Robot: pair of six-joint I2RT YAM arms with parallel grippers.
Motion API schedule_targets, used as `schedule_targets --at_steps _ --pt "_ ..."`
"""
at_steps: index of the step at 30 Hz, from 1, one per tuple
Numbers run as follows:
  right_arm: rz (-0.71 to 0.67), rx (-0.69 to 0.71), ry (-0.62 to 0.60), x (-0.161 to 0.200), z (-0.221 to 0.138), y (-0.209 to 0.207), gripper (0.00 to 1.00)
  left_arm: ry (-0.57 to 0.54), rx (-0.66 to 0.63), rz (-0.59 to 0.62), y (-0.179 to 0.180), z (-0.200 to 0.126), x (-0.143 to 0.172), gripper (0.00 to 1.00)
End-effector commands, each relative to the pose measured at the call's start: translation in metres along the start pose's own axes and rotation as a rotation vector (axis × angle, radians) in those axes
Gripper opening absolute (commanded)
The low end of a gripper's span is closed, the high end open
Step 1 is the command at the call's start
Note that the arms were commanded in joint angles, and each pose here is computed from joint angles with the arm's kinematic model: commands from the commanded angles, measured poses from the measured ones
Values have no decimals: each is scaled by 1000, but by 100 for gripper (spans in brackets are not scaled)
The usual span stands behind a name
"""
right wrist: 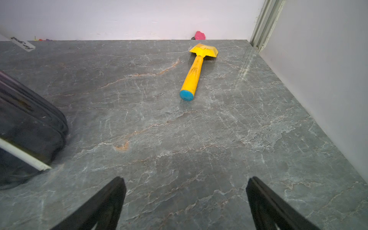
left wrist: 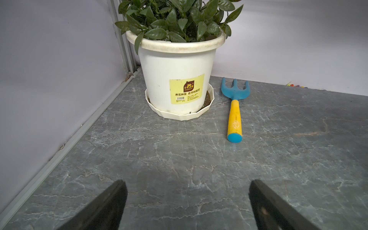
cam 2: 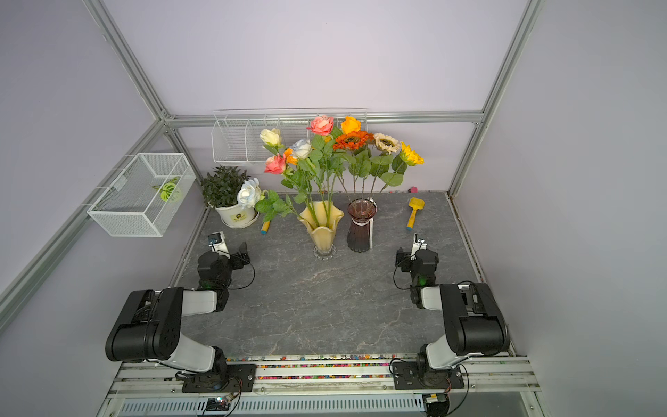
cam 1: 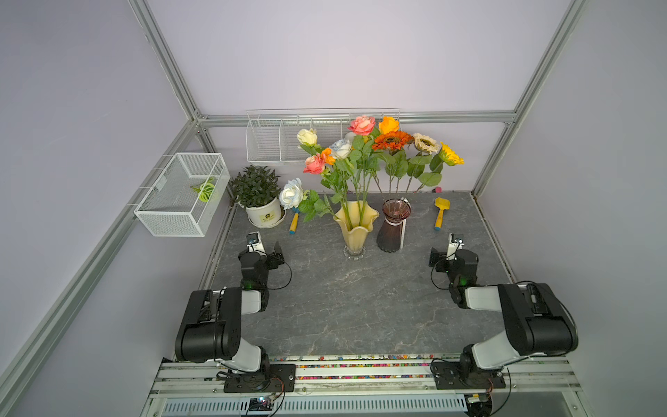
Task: Arrange the flowers in different vases according to their variety
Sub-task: Reset both arms
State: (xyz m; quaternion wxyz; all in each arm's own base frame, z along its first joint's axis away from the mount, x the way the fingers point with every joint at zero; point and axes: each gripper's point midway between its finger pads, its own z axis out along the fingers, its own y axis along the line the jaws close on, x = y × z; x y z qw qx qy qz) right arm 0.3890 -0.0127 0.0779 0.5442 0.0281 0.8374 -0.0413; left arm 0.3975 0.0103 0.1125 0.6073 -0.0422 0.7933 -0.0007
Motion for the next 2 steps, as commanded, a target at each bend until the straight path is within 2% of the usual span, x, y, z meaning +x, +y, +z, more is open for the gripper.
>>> schedule_targets --at_steps 1,2 --pt "-7 5 -32 -13 -1 1 99 -9 15 -3 -3 1 -6 100" --pt "-6 5 -29 -12 -1 1 99 -8 14 -3 -2 1 -6 100"
